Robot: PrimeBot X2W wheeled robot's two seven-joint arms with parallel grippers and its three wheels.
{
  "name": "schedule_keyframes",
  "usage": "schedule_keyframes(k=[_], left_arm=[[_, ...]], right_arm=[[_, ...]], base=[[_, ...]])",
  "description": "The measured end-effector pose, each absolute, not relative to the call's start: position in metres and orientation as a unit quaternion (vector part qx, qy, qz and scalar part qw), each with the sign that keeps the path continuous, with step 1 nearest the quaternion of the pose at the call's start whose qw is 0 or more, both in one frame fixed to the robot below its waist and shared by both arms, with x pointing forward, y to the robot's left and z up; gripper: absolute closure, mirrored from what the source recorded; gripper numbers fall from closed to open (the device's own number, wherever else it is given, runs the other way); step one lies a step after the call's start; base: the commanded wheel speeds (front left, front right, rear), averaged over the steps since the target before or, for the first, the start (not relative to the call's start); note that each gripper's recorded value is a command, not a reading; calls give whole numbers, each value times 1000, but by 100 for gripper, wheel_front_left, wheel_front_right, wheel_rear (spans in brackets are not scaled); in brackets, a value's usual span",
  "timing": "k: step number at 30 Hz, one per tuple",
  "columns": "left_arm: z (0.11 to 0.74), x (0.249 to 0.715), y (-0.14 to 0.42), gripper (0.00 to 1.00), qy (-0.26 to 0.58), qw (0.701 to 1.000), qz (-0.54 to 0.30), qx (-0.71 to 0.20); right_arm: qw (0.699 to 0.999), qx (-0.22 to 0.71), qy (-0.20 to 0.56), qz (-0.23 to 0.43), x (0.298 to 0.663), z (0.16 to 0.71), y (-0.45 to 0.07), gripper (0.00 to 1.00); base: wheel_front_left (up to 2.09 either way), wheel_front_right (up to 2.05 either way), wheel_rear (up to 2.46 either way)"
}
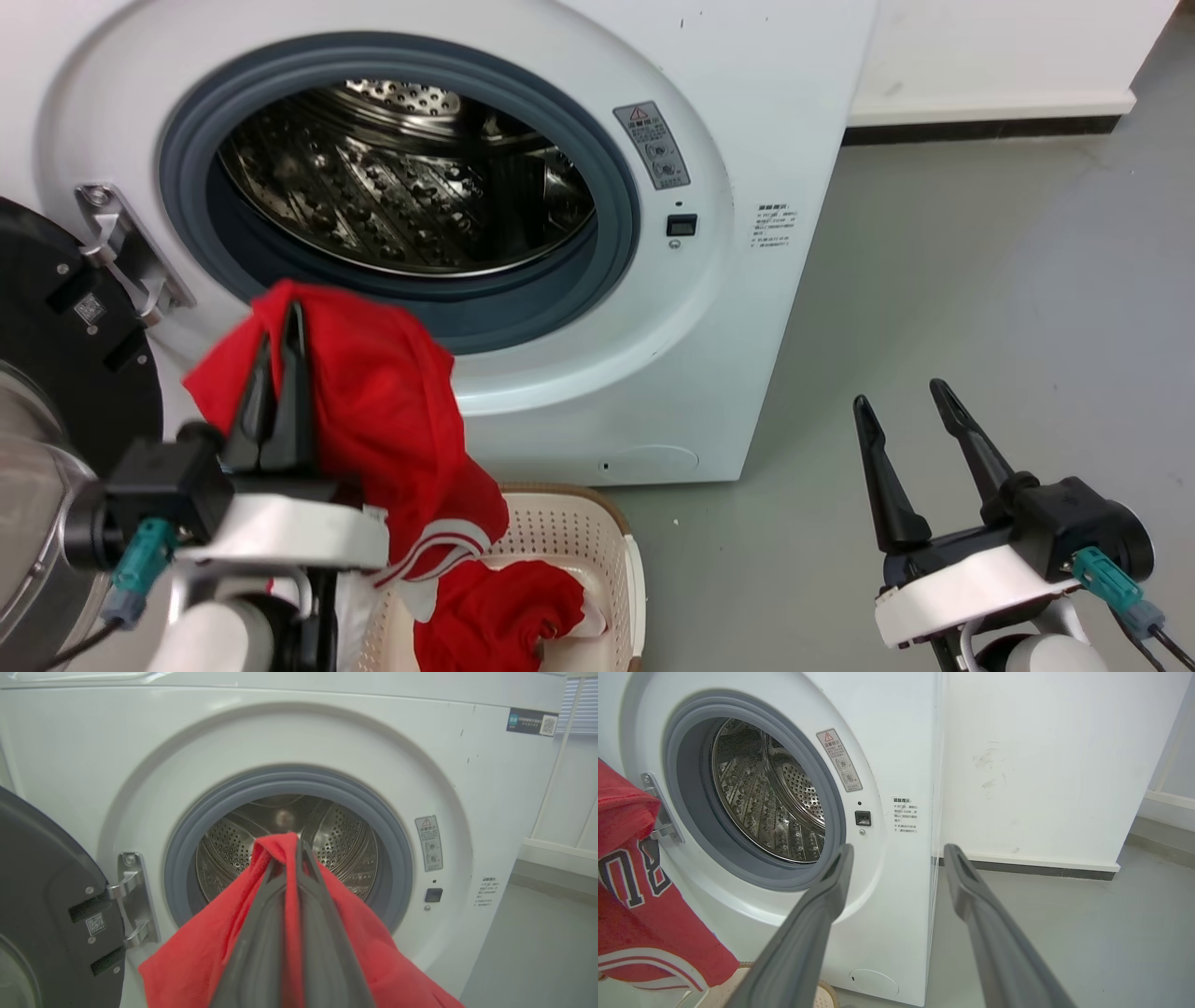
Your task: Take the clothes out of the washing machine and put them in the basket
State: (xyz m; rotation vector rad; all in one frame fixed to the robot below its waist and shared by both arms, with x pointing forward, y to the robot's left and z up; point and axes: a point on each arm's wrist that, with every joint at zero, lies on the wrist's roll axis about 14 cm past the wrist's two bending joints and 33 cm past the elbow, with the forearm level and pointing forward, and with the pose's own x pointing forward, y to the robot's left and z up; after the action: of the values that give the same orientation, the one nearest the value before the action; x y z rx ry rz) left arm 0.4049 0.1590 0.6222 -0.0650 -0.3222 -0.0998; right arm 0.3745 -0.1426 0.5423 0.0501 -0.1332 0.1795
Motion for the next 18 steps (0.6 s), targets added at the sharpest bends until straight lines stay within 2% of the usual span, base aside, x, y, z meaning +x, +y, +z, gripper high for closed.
schedule_keyframes(k=[7,18], left_arm=[[520,403,162,100,-9,997,-18,-81],[364,415,154,100,191,973,1,-126]], right_arm=[[994,23,-49,93,388,530,-140,0],[994,20,-34,102,433,506,-135,0]], base=[[0,0,0],[0,0,0]])
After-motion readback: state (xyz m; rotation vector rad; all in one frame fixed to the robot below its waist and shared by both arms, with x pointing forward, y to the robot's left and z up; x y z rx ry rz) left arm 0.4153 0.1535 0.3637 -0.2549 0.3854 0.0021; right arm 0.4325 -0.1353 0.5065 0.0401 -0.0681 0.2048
